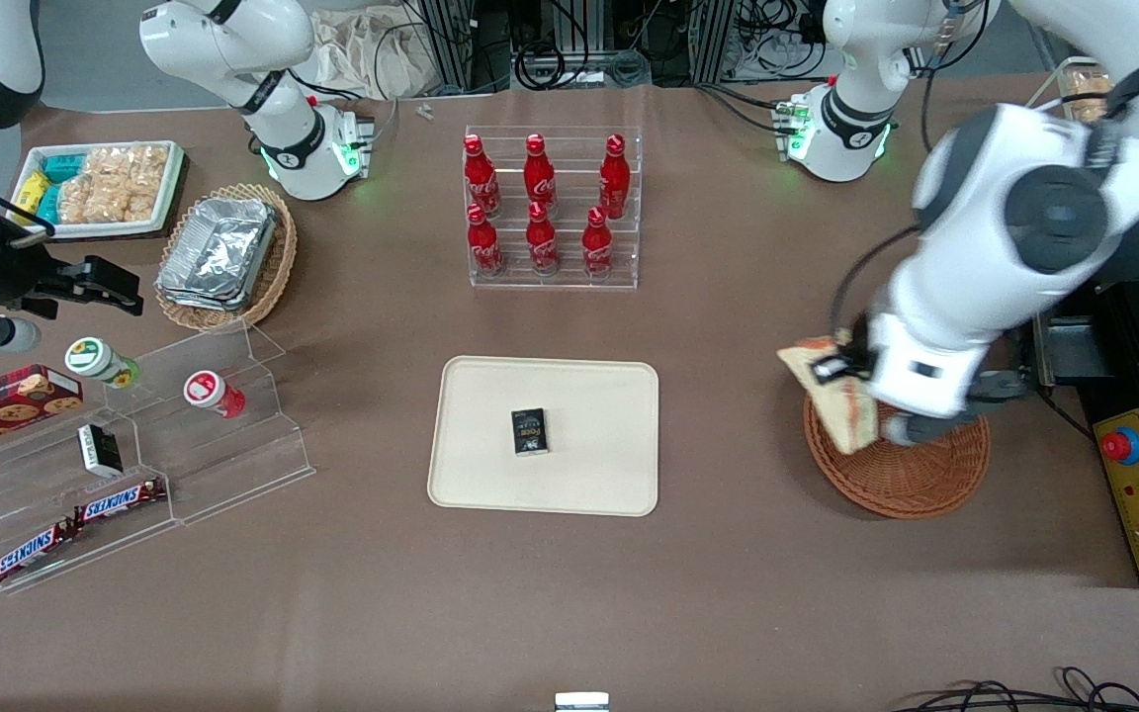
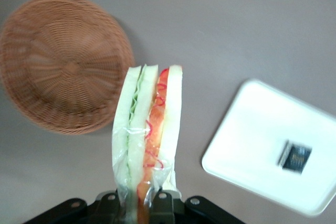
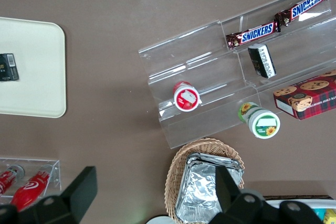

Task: Place sandwich from basket to tray
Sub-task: 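Carry the sandwich over to the cream tray with the left gripper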

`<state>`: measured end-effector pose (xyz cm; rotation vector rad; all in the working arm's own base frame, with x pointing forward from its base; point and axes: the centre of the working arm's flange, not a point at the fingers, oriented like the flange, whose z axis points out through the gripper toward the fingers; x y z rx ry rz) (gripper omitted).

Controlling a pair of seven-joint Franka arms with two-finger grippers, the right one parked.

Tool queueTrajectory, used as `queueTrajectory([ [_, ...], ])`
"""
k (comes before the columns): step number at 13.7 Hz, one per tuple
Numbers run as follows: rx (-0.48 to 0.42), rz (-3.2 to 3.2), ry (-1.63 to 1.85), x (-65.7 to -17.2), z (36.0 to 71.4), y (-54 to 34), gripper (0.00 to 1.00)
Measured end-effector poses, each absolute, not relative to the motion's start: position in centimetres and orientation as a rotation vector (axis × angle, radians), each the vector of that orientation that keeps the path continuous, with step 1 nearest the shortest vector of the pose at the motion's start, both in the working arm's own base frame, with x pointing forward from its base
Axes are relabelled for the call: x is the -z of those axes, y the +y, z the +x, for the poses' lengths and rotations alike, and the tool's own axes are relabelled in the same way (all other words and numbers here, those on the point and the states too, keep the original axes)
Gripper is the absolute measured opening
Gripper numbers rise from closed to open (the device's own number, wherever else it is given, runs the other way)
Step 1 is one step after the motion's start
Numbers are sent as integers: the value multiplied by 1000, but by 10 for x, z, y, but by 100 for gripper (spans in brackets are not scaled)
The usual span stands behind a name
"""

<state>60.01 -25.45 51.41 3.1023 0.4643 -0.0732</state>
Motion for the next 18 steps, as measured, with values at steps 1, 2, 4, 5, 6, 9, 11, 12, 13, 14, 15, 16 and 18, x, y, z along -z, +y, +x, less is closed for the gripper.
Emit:
queueTrajectory([
  [1, 92, 3134, 336, -498, 590, -289, 19],
  [2, 109, 3171, 207, -477, 578, -325, 19],
  [4, 148, 3215, 8, -428, 555, -395, 19],
  [5, 175, 3210, -55, -406, 545, -425, 19],
  [6, 198, 3196, -99, -386, 540, -449, 19],
  [9, 291, 3185, -144, -329, 537, -473, 19],
  [11, 286, 3227, -162, -290, 541, -475, 19],
  [12, 259, 3239, -167, -274, 542, -477, 19],
  [13, 233, 3250, -165, -262, 544, -478, 19],
  [14, 207, 3258, -163, -253, 546, -479, 19],
  [15, 183, 3259, -159, -247, 549, -479, 19],
  [16, 158, 3256, -152, -244, 552, -478, 19],
  [18, 85, 3234, -123, -244, 566, -473, 19],
])
